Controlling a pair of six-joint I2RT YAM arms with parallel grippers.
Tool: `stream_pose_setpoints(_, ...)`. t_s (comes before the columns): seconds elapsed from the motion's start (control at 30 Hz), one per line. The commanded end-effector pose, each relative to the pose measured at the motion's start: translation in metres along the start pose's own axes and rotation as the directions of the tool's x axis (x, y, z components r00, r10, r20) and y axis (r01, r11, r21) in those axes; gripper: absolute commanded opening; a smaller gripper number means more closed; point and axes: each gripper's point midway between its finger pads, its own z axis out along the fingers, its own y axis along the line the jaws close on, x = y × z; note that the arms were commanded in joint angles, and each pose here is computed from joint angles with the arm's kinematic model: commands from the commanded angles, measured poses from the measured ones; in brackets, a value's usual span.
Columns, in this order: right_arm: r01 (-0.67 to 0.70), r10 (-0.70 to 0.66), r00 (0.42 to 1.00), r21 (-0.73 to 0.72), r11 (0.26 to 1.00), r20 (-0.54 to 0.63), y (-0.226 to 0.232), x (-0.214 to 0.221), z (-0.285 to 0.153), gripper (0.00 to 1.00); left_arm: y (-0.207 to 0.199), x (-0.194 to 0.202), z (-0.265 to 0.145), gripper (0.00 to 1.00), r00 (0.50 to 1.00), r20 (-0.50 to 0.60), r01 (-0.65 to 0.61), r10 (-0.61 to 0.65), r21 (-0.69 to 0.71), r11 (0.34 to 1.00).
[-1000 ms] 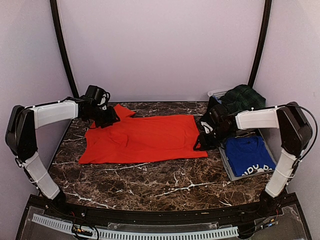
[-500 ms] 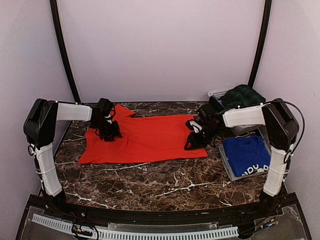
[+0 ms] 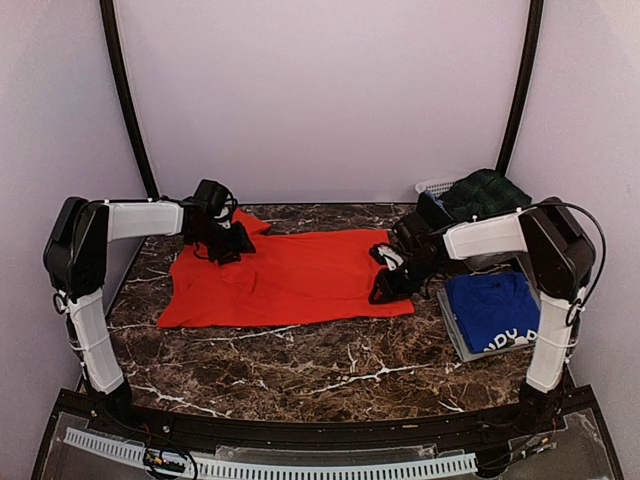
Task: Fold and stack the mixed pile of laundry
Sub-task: Smooth out the 1/3-folded T-shirt at the center of the board.
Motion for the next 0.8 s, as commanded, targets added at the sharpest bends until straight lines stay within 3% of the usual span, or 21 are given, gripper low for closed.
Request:
stream_pose_setpoints(0.0,-0.021,0.025,0.997,0.048,0.999,-0.079,-0.011,0.033,0.006,0.31,0.029,0.013,-0.033,0.45,0.998,0.044,0.043,-0.038,-0.13,0.991)
stream_pose_setpoints(0.17,-0.011,0.011,1.0,0.039,0.999,-0.01,0.001,0.015,-0.013,0.3,0.055,0.034,-0.027,0.43,0.997,0.009,0.073,-0.072,-0.213,0.974)
stream_pose_setpoints(0.4,0.105,-0.09,0.98,-0.075,0.992,0.179,0.071,-0.07,-0.047,0.3,0.06,0.015,-0.041,0.42,0.992,0.066,0.117,-0.108,-0.154,0.981)
stream_pose_setpoints(0.6,0.23,-0.191,0.958,-0.177,0.957,0.213,0.147,-0.124,-0.013,0.3,0.072,-0.016,-0.056,0.42,0.977,0.103,0.188,-0.185,-0.026,0.982)
stream_pose_setpoints(0.77,0.306,-0.253,0.939,-0.232,0.923,0.234,0.201,-0.151,0.023,0.31,0.07,-0.033,-0.056,0.42,0.979,0.112,0.169,-0.17,0.013,0.985)
